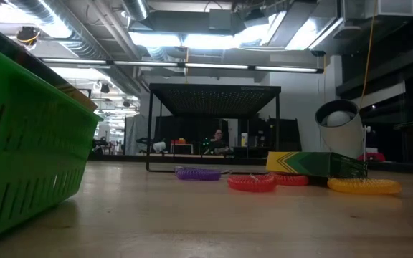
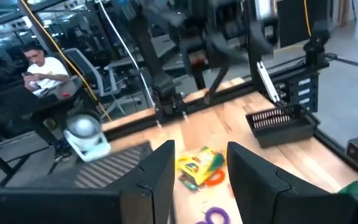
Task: Pick & Place Office Desk Supplies
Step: Put the crayon box into the green bin
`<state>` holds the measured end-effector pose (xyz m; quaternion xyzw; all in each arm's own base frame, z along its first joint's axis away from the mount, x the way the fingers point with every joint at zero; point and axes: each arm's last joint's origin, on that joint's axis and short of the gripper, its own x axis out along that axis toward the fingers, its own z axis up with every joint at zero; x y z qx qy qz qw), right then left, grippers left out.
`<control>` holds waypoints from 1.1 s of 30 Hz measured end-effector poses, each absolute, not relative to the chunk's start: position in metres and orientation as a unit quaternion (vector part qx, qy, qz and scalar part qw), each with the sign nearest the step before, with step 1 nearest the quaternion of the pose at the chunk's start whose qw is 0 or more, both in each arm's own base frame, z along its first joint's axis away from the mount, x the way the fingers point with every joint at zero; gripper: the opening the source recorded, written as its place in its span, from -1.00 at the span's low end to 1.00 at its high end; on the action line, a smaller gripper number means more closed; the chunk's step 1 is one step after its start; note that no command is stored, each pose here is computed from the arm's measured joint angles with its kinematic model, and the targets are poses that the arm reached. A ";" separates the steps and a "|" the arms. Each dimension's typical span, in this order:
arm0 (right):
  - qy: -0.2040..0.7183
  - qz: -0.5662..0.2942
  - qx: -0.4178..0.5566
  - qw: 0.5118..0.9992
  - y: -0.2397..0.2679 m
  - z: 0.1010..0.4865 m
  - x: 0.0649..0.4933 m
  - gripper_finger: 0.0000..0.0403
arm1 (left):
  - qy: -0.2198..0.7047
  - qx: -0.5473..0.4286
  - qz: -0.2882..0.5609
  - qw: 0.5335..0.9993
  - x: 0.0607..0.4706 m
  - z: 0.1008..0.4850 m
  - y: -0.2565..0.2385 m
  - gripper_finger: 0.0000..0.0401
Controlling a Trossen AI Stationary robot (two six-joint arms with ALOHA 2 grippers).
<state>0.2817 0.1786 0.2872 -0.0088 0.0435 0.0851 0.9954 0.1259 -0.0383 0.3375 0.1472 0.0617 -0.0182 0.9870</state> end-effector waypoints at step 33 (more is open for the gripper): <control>0.169 -0.124 0.207 0.956 0.097 0.241 0.304 -0.03 | 0.089 0.163 0.046 0.981 0.165 0.183 -0.031 -0.31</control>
